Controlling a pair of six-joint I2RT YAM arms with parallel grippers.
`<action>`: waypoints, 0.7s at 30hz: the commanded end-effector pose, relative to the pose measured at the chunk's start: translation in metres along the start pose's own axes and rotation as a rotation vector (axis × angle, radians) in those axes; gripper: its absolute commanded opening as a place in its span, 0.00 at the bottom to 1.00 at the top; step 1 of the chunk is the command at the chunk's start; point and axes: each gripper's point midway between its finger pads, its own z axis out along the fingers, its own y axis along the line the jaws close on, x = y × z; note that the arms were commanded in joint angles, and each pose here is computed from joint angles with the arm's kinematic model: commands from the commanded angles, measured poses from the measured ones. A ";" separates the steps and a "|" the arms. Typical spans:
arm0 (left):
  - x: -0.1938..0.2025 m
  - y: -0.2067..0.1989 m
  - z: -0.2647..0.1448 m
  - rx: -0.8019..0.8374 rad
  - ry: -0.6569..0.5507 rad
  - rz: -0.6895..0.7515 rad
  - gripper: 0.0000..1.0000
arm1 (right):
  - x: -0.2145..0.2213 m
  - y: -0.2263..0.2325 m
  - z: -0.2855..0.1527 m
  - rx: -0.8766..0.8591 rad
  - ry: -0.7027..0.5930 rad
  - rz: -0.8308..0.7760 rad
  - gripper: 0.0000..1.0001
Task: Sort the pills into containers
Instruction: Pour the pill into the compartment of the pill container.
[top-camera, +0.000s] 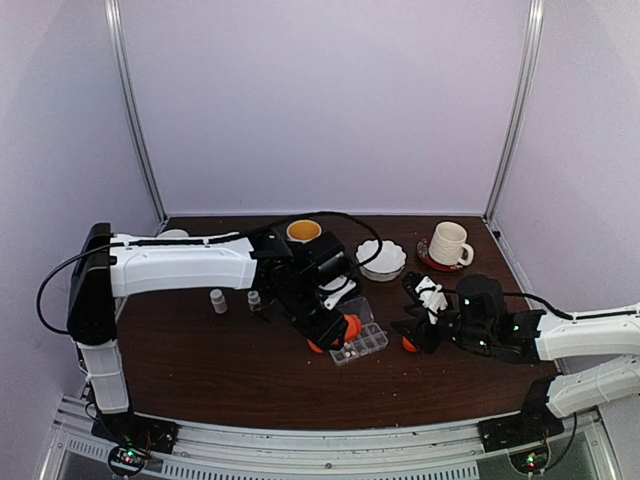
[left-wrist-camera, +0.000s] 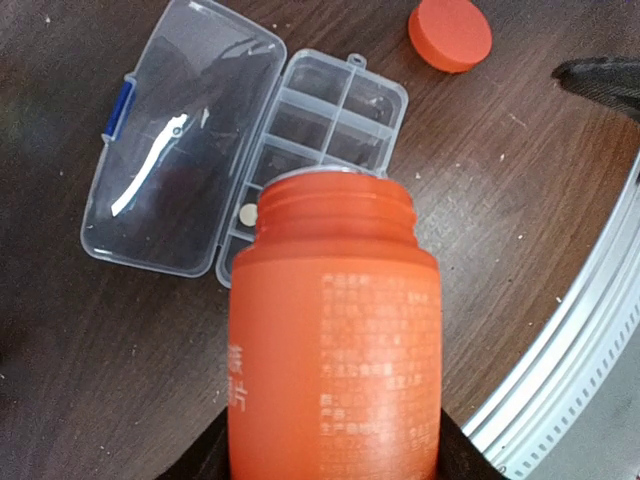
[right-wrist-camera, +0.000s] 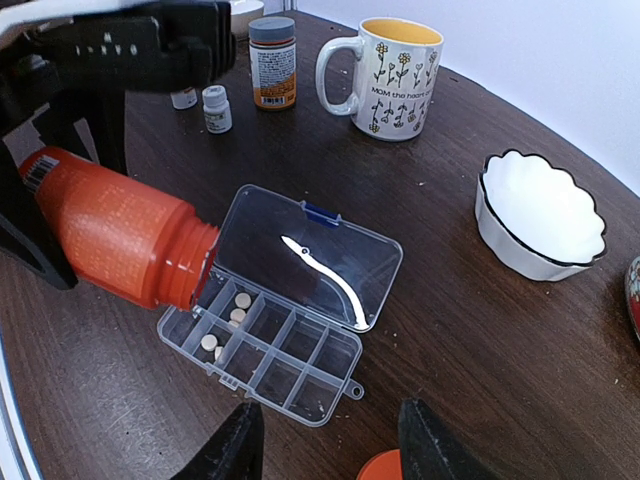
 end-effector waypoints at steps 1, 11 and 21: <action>-0.011 0.001 -0.018 0.001 -0.079 -0.014 0.00 | -0.011 0.000 -0.001 0.010 -0.025 -0.004 0.50; 0.011 0.001 0.025 0.038 0.002 -0.029 0.00 | -0.010 0.000 -0.001 0.009 -0.022 -0.004 0.50; 0.006 0.006 0.010 -0.014 0.019 -0.017 0.00 | -0.011 0.000 -0.001 0.009 -0.024 -0.004 0.50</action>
